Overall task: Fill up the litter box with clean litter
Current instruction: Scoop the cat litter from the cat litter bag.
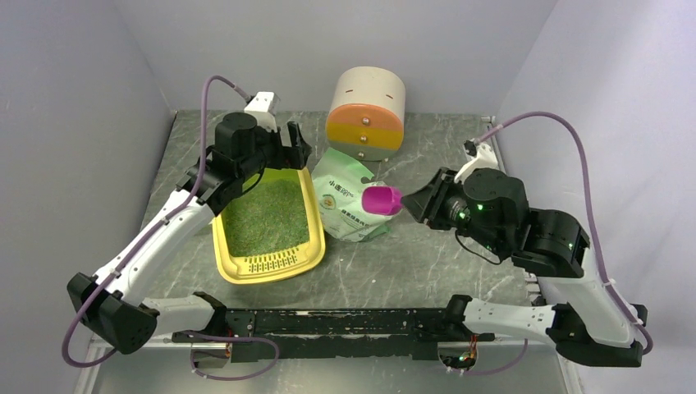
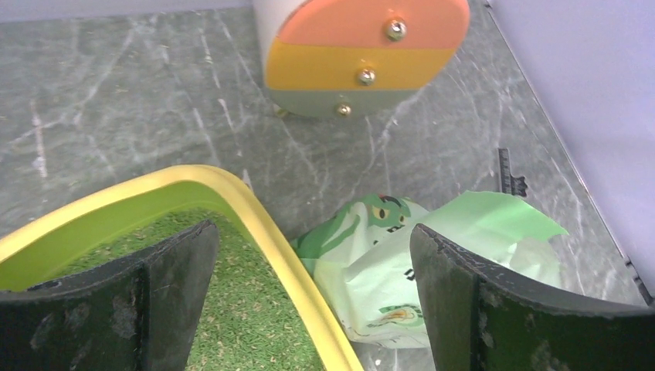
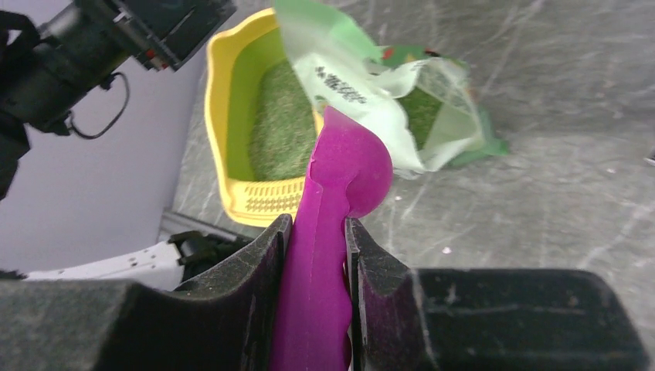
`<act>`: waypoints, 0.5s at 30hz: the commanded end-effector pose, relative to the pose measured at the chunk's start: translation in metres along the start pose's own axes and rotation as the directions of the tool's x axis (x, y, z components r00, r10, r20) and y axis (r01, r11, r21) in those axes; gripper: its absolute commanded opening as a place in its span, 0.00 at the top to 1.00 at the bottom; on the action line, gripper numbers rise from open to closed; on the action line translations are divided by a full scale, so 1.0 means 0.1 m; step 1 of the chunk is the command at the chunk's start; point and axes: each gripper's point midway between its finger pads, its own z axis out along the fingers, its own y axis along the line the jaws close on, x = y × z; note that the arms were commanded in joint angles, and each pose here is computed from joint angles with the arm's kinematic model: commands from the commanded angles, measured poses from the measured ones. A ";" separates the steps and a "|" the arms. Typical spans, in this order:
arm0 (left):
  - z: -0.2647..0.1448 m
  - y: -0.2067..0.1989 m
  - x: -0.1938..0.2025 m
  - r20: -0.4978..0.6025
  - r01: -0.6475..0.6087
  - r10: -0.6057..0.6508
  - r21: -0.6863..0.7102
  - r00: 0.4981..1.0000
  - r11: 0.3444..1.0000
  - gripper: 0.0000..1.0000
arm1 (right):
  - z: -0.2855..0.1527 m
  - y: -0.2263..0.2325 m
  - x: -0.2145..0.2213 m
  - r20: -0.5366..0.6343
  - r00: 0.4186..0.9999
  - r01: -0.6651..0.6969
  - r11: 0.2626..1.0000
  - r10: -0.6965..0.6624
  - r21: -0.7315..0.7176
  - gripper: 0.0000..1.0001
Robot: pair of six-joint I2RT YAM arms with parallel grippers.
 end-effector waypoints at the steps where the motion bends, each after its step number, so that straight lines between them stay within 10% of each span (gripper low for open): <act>1: 0.06 -0.27 0.00 -0.015 -0.003 0.006 0.152 1.000 0.988 0.02 | -0.03 -0.39 -0.03 0.022 1.000 0.016 0.979 -0.021 0.205 1.00; 15: 0.11 -0.38 0.20 -0.075 -0.055 0.075 0.245 0.994 0.968 0.02 | 0.40 -0.45 0.07 -0.004 0.994 0.107 0.940 -0.112 0.324 1.00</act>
